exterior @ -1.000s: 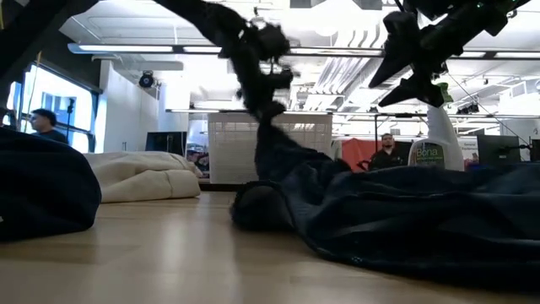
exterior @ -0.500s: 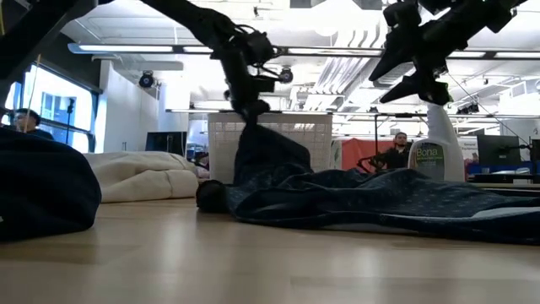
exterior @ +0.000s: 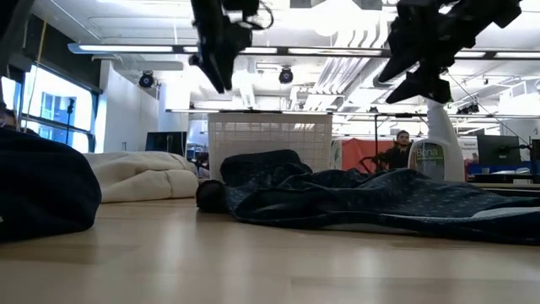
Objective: Fold laundry
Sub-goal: Fold the navy blue polo shirt
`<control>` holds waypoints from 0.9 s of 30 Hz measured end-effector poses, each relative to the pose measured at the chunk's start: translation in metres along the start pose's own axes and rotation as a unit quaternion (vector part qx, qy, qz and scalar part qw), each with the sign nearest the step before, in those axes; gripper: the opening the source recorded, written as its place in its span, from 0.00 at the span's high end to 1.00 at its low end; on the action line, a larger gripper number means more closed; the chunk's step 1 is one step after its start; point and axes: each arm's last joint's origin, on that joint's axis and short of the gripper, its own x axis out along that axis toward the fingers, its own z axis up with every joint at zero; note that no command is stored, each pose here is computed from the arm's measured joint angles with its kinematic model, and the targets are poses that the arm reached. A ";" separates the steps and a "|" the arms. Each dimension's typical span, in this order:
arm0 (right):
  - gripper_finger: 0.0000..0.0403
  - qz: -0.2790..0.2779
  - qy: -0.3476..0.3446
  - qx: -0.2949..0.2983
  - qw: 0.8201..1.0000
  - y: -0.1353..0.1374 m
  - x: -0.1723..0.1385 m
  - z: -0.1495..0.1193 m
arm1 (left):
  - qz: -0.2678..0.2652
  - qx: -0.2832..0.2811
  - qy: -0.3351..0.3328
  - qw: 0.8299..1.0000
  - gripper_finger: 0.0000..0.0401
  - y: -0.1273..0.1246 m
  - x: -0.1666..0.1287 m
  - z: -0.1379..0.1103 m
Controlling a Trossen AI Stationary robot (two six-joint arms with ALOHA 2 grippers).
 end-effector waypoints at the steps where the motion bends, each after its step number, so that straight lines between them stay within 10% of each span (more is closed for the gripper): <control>1: 0.49 0.000 0.002 -0.008 1.000 0.000 0.000 -0.001 | -0.012 -0.004 0.005 1.000 0.66 -0.012 -0.005 -0.008; 13: 0.49 -0.002 0.004 -0.054 0.999 0.001 0.000 -0.002 | -0.138 -0.209 0.091 0.964 0.66 -0.152 0.038 -0.131; 27: 0.49 0.072 -0.038 0.043 0.996 0.033 -0.001 -0.009 | -0.232 -0.354 -0.063 0.904 0.68 -0.166 0.154 -0.179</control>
